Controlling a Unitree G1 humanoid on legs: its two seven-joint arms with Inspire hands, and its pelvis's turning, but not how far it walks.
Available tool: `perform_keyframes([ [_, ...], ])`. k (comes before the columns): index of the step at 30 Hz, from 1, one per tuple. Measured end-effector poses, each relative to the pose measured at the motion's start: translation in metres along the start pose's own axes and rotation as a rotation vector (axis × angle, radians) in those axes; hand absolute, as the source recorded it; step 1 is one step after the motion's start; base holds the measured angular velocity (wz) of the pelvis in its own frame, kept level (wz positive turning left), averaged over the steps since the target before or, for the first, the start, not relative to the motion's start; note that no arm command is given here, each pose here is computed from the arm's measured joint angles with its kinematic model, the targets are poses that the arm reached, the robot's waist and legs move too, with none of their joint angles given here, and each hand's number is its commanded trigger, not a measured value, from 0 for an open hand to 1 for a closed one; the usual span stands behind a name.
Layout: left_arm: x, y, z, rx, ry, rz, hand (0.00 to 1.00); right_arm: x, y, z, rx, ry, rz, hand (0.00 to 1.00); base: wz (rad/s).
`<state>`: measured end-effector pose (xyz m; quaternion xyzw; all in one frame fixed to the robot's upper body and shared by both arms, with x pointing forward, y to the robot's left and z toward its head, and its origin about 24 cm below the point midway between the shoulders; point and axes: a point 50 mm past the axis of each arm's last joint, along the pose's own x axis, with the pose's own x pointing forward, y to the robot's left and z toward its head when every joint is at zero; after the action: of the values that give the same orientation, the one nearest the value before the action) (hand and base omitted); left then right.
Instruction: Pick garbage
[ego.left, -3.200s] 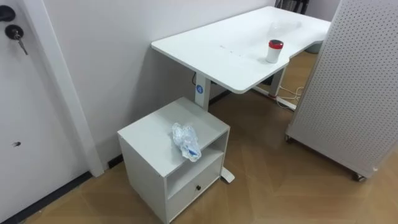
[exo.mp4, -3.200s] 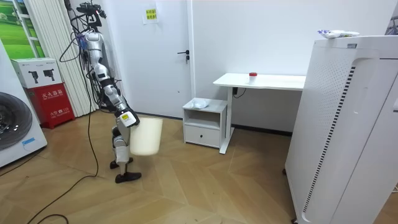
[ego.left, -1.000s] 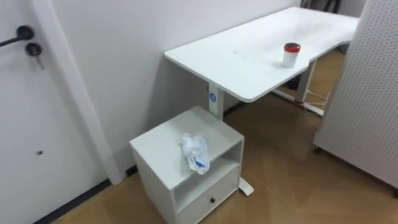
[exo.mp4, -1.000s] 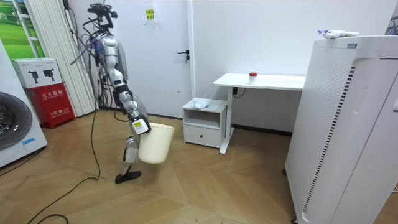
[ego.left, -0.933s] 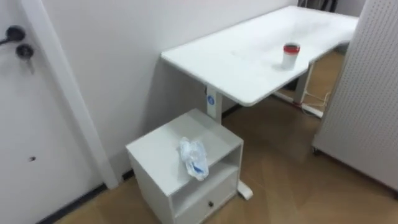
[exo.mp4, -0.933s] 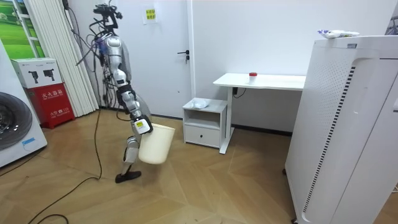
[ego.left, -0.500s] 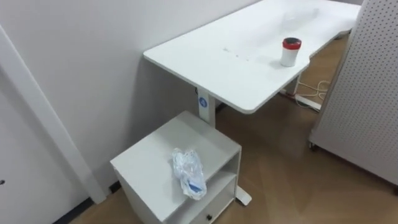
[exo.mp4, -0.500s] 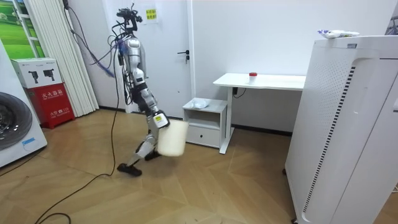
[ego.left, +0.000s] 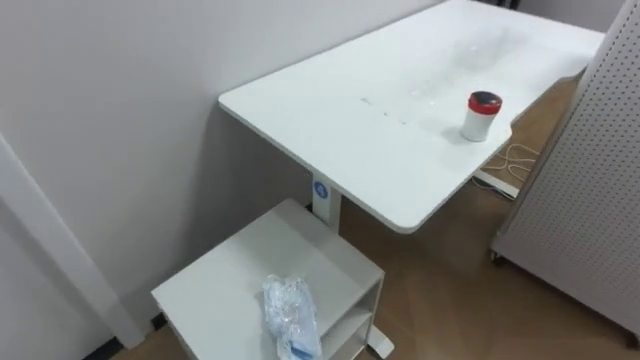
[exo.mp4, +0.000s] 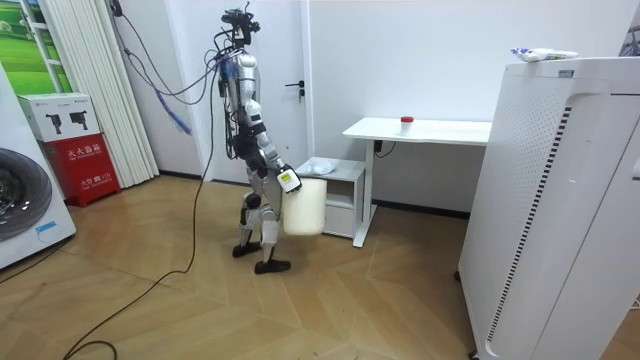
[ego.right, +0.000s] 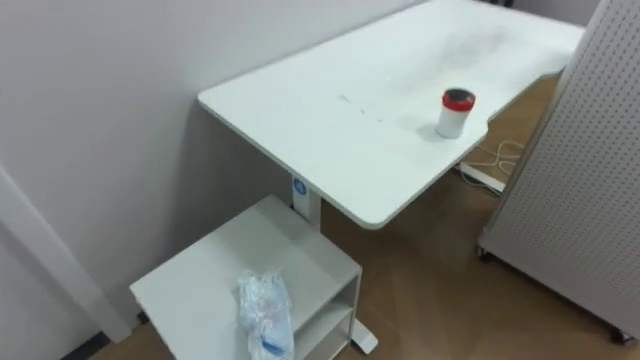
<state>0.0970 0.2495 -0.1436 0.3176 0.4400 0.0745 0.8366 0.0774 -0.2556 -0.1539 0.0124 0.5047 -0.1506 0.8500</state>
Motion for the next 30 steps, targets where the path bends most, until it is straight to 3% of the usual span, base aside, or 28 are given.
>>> perform_keyframes([
  [11, 0.012, 0.034, 0.065, -0.022, -0.288, 0.226, 0.0, 0.005, 0.009, 0.014, -0.077, -0.025, 0.063, 1.0, -0.06],
  [17, 0.026, 0.054, 0.13, -0.045, -0.45, 0.318, 0.0, 0.013, 0.022, 0.045, -0.132, -0.081, 0.095, 1.0, 0.2],
  [19, 0.026, 0.066, 0.173, -0.038, -0.582, 0.349, 0.0, 0.016, 0.025, 0.059, -0.133, -0.106, 0.072, 1.0, 0.02],
  [22, 0.027, 0.073, 0.198, -0.022, -0.633, 0.379, 0.0, 0.018, 0.035, 0.08, -0.167, -0.155, 0.092, 1.0, -0.35],
  [30, 0.024, 0.093, 0.223, -0.03, -0.699, 0.471, 0.0, 0.019, 0.037, 0.101, -0.145, -0.217, 0.103, 1.0, -0.15],
])
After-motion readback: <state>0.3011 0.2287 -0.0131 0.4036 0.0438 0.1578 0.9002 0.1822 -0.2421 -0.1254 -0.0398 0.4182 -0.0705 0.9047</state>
